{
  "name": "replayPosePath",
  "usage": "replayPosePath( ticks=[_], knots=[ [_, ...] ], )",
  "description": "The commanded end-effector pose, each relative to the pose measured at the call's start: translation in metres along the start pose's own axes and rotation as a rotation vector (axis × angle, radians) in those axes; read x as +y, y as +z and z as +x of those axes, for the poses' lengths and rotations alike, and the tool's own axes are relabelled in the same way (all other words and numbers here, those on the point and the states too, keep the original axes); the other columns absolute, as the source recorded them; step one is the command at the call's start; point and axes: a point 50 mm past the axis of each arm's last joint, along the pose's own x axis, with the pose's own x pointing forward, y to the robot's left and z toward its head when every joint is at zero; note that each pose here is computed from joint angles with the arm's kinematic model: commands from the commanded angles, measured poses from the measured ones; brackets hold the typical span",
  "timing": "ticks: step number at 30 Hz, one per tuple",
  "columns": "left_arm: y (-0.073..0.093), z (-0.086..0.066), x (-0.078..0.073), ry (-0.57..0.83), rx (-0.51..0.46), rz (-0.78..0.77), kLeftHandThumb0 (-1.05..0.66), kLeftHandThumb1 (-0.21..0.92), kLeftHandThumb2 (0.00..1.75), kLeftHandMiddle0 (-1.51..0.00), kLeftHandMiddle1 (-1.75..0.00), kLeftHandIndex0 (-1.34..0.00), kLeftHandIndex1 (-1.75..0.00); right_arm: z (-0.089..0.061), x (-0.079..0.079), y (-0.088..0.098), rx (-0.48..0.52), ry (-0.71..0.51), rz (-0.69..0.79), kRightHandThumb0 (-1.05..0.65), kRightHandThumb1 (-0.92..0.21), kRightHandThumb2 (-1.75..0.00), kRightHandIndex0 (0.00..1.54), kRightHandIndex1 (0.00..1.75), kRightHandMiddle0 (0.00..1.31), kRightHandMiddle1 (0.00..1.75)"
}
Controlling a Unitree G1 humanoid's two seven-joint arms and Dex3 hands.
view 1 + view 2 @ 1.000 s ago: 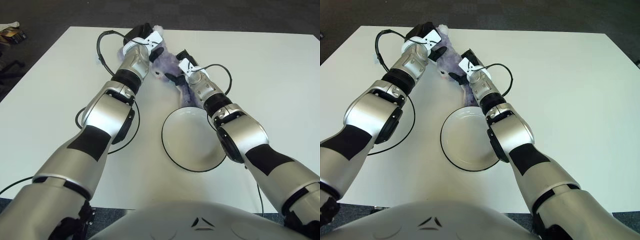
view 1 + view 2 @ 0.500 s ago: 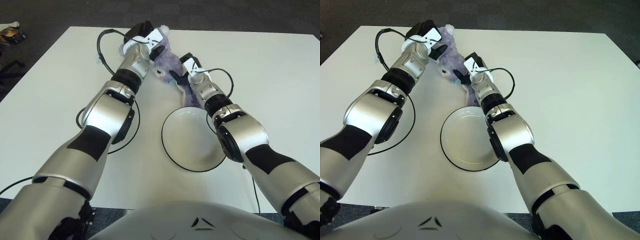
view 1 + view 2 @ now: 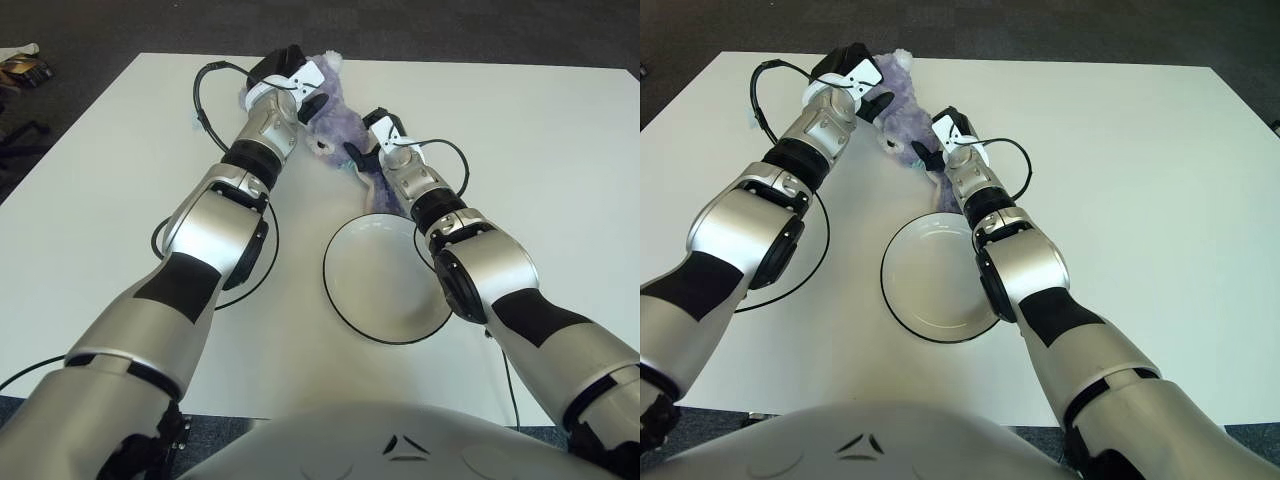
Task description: Put the doll into the plate.
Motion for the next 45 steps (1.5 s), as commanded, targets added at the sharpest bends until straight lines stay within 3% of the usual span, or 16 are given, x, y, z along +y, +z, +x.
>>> replayPosePath(
  ticks=[1,12,27,37,42,45],
  knots=[
    [-0.004,0.000,0.002,-0.002,-0.007,0.010,0.00,0.26,1.18,-0.77,-1.48,-0.65,-1.41,-0.001,-0.005,-0.027,0.100,0.007,-0.019,0.54,-0.15,-1.52,0.74,1.75,0.95,1.75],
    [-0.009,0.001,0.007,-0.032,-0.042,0.006,0.00,0.27,1.16,-0.84,-1.41,-0.64,-1.40,0.003,-0.032,-0.024,0.064,-0.017,-0.070,0.54,-0.15,-1.52,0.74,1.75,0.97,1.75],
    [-0.013,0.001,0.016,-0.015,-0.078,0.015,0.00,0.22,1.23,-0.80,-1.45,-0.67,-1.44,-0.006,-0.067,-0.018,-0.115,0.057,-0.272,0.54,-0.16,-1.51,0.74,1.75,0.93,1.75],
    [-0.014,0.000,0.021,0.016,-0.109,0.019,0.00,0.17,1.30,-0.82,-1.51,-0.70,-1.42,-0.016,-0.076,-0.017,-0.179,0.079,-0.360,0.54,-0.15,-1.52,0.74,1.75,0.93,1.75],
    [-0.015,0.000,0.023,0.049,-0.146,0.040,0.00,0.19,1.26,-0.81,-1.54,-0.74,-1.32,-0.021,-0.082,-0.017,-0.197,0.125,-0.380,0.54,-0.15,-1.52,0.75,1.75,0.93,1.75],
    [-0.015,-0.001,0.023,0.056,-0.170,0.049,-0.01,0.33,1.07,-0.74,-1.49,-0.69,-1.29,-0.025,-0.086,-0.016,-0.210,0.139,-0.390,0.54,-0.14,-1.52,0.75,1.75,0.93,1.75]
  ],
)
